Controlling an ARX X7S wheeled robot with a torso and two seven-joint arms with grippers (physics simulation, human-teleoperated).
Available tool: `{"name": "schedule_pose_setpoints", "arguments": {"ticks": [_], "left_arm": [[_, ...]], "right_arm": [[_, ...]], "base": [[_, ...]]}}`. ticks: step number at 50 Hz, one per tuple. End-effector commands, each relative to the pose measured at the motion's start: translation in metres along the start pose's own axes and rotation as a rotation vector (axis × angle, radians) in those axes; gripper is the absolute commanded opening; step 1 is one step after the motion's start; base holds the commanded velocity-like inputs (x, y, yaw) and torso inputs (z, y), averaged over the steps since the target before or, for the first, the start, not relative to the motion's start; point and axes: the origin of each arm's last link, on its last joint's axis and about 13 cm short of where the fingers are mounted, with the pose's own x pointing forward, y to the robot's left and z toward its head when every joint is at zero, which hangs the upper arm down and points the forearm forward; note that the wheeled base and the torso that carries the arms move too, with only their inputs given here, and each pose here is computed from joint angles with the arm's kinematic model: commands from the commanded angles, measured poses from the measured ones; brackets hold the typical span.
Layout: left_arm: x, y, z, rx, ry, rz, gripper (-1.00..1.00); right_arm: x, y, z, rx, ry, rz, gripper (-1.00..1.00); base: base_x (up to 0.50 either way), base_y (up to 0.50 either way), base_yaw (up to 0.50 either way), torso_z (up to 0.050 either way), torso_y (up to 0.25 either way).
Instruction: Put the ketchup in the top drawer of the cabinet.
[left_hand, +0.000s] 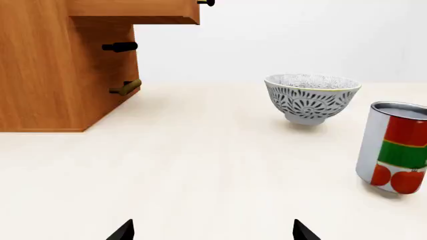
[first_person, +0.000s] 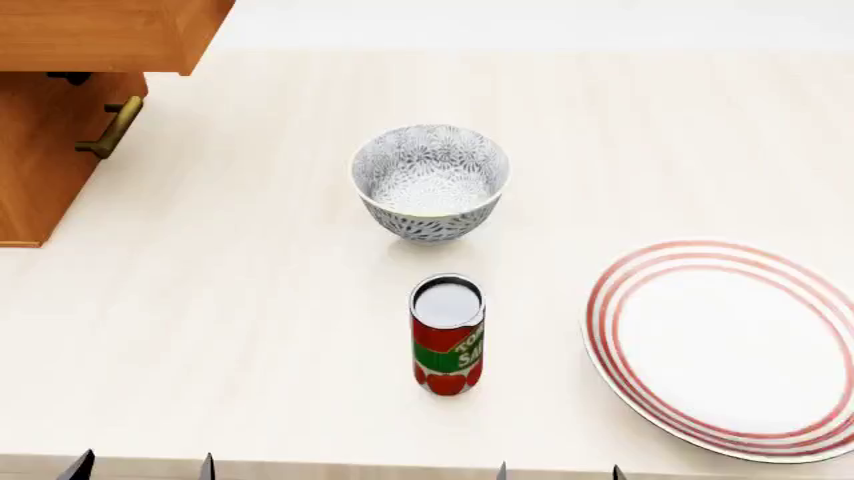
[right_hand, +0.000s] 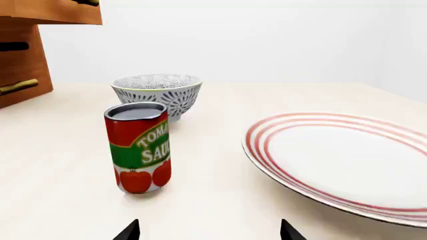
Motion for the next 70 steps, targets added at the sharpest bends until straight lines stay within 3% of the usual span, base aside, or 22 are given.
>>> {"name": "schedule_pose_setpoints", "arguments": {"ticks": [1, 10, 20, 32, 45, 70], "left_arm": [[0.0, 0.0, 0.0, 0.0, 0.0, 0.0, 1.0], [0.002, 0.0, 0.018, 0.012, -0.021, -0.004, 1.0], [0.0, 0.006, 0.059, 0.005, -0.111, 0.001, 1.0], [-0.007, 0.009, 0.091, -0.009, -0.196, 0.009, 1.0], [-0.008, 0.008, 0.095, -0.008, -0.209, 0.001, 1.0], [-0.007, 0.012, 0.093, -0.019, -0.196, 0.018, 1.0]], "right_arm": [[0.0, 0.0, 0.0, 0.0, 0.0, 0.0, 1.0], [0.002, -0.003, 0.02, -0.031, -0.034, -0.028, 1.0], [-0.003, -0.006, 0.067, -0.035, -0.14, -0.019, 1.0], [-0.008, -0.007, 0.086, -0.019, -0.217, -0.023, 1.0], [-0.011, -0.007, 0.09, -0.001, -0.231, -0.006, 1.0], [-0.009, -0.007, 0.086, -0.002, -0.211, -0.01, 1.0]], "base": [[0.0, 0.0, 0.0, 0.0, 0.0], [0.0, 0.0, 0.0, 0.0, 0.0], [0.0, 0.0, 0.0, 0.0, 0.0], [0.0, 0.0, 0.0, 0.0, 0.0], [0.06, 0.0, 0.0, 0.0, 0.0], [0.49, 0.0, 0.0, 0.0, 0.0]]}}
